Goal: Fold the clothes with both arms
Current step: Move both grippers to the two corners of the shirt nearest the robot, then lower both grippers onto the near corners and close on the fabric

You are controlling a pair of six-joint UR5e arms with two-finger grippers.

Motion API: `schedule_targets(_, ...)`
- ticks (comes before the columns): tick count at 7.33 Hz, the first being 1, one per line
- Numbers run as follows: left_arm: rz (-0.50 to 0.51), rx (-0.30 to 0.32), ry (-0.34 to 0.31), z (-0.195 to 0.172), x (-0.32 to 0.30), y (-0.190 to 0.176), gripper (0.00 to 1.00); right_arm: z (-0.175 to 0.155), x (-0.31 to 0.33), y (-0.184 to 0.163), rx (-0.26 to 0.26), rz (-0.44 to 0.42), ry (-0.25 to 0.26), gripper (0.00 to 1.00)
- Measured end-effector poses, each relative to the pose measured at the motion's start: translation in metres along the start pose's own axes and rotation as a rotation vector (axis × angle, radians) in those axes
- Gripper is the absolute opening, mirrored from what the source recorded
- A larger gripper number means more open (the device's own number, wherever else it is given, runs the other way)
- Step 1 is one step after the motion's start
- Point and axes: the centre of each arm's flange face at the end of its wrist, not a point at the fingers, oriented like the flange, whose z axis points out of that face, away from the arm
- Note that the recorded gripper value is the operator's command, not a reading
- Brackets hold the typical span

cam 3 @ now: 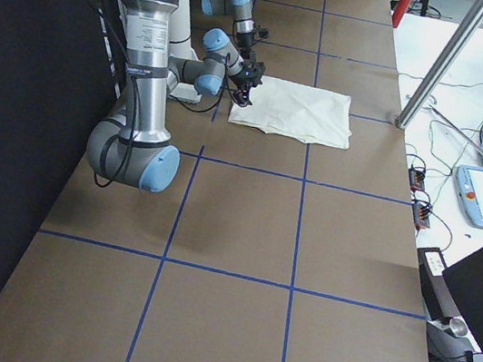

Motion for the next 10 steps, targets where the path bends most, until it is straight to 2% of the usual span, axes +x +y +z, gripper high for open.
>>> schedule_targets(4, 0.018, 0.014, -0.048, 0.0050, -0.0037, 0.0021, 0.79, 0.0007, 0.0013, 0.0002, 0.000, -0.001, 0.003, 1.00)
schedule_targets(8, 0.021, 0.005, -0.046, 0.0060, 0.0012, 0.0091, 0.77, 0.0011, 0.0033, 0.0000, 0.002, 0.006, 0.006, 1.00)
schedule_targets(10, 0.020, 0.004, -0.043, 0.0064, 0.0031, 0.0104, 0.66, 0.0014, 0.0041, -0.0001, 0.002, 0.012, 0.008, 1.00)
